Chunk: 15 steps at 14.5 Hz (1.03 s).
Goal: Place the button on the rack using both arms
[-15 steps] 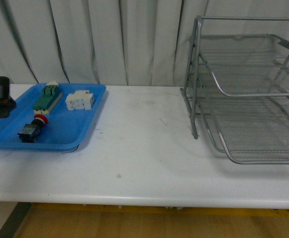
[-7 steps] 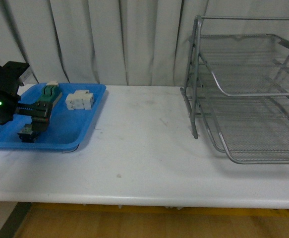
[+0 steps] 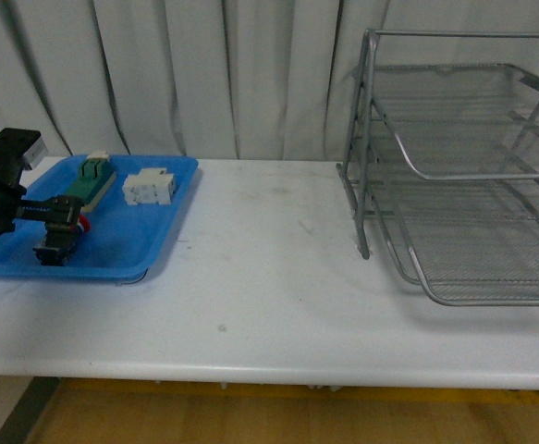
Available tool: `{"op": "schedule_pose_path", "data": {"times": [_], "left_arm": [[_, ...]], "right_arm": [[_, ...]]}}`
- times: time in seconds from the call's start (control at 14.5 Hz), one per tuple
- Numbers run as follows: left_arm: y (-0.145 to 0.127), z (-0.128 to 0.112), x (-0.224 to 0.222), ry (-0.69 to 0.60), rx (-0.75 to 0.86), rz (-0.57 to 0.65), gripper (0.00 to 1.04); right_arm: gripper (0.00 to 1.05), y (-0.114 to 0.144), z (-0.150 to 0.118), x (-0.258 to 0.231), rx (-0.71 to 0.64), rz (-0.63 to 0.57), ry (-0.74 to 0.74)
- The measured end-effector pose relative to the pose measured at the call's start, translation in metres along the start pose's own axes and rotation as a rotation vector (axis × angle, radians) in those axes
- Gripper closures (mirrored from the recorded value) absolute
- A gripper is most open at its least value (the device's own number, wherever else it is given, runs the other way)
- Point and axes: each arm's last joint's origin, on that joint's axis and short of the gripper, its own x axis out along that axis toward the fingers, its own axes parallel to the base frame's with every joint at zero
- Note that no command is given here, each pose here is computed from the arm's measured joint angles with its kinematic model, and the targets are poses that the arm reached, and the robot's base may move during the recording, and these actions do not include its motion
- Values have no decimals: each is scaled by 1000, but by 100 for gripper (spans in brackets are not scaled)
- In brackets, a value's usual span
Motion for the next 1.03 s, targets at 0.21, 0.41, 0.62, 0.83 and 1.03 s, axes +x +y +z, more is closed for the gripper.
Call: {"op": "schedule_pose_path", "data": {"times": [0.21,0.41,0.62,0.83,1.03], "left_arm": [[3,2,15,5,-36,-17,7],[-1,0,25,26,-31,-20,7],[-7,-5,32,46,-23,-28,15],[-7,-7,32,70,-14,-19,63],[-4,-6,25,53,-27,-23,68]], "right_arm": [[6,0,0,0,0,0,0],[6,0,0,0,0,0,0],[6,0,0,0,0,0,0],[6,0,0,0,0,0,0],[6,0,0,0,0,0,0]]}}
